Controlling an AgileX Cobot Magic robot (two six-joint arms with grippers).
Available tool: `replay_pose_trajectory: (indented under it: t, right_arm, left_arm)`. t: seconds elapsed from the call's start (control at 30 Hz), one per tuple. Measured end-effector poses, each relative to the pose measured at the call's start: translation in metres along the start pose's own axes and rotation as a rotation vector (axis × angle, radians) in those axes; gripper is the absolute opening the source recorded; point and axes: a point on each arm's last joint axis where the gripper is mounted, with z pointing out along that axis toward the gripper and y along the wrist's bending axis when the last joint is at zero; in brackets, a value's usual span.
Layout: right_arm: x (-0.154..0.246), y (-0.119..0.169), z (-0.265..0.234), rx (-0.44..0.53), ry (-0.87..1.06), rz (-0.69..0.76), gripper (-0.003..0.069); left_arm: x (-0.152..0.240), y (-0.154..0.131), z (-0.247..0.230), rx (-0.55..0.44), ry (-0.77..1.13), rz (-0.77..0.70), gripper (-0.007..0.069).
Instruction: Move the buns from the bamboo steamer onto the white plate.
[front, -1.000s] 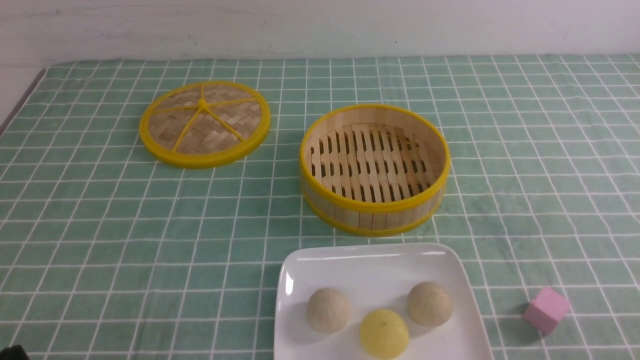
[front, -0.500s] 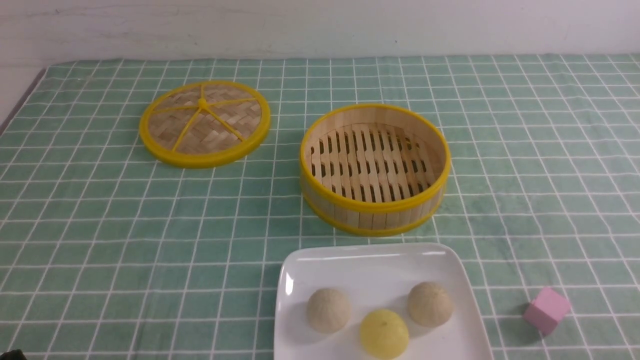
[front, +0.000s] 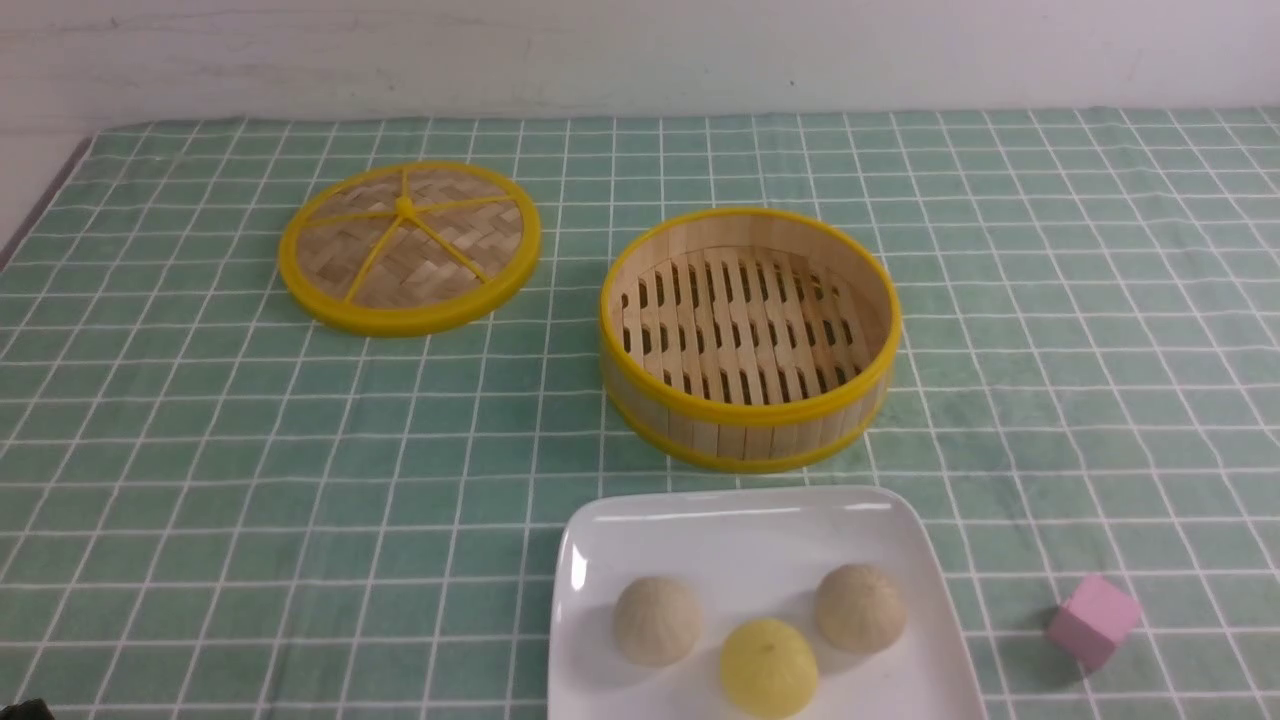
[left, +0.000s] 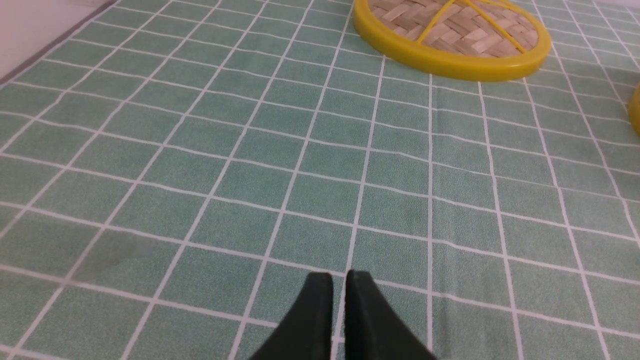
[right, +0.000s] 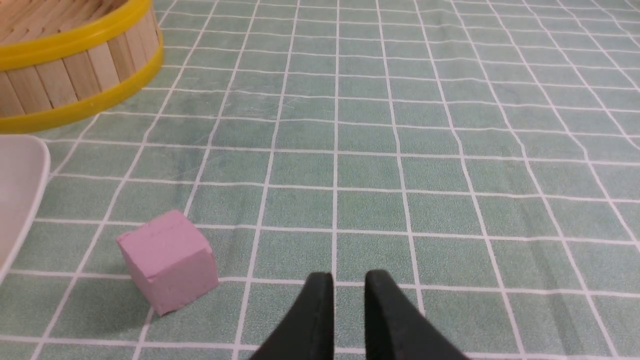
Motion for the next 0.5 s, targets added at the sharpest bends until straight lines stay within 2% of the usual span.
replay_pose_trajectory:
  t: [0.5]
  right_arm:
    - [0.0000,0.0000,0.0000,0.000,0.000,0.000,0.0133]
  left_arm:
    - [0.0000,0.0000,0.0000,0.000,0.000,0.001,0.0076]
